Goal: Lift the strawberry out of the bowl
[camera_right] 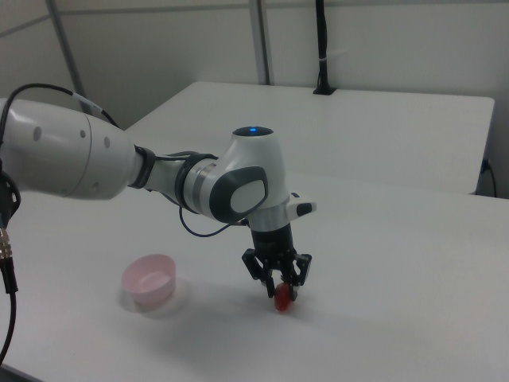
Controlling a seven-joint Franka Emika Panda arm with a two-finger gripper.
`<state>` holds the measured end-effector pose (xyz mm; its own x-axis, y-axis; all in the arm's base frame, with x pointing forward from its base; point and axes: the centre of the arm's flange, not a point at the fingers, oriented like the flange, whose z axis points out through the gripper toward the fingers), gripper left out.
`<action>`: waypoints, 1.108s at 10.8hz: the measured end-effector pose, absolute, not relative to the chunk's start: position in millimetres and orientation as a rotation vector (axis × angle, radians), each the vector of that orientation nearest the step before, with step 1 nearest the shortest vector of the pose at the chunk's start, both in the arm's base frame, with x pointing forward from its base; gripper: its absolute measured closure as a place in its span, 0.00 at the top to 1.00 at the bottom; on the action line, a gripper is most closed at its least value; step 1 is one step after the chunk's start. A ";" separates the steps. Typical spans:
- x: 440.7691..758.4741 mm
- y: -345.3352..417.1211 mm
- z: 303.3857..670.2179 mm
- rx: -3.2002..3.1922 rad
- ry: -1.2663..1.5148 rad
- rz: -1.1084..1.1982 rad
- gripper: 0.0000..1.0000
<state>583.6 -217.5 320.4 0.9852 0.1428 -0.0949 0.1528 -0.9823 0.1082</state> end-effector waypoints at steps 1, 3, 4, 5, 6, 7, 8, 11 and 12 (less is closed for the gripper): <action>584.1 -218.0 321.5 3.014 0.222 -0.128 0.55; 590.6 -220.4 334.5 3.006 0.191 -0.087 0.86; 596.1 -220.1 350.5 2.997 0.153 -0.040 1.00; 600.4 -215.1 371.9 2.988 0.105 0.014 1.00; 603.3 -201.8 398.9 2.985 0.041 0.043 1.00; 604.5 -181.7 428.7 2.987 -0.064 0.039 1.00; 605.0 -159.2 462.5 2.985 -0.173 0.035 1.00; 586.2 -96.6 550.0 3.026 -0.272 0.018 1.00; 571.7 -80.7 573.9 3.077 -0.300 0.011 1.00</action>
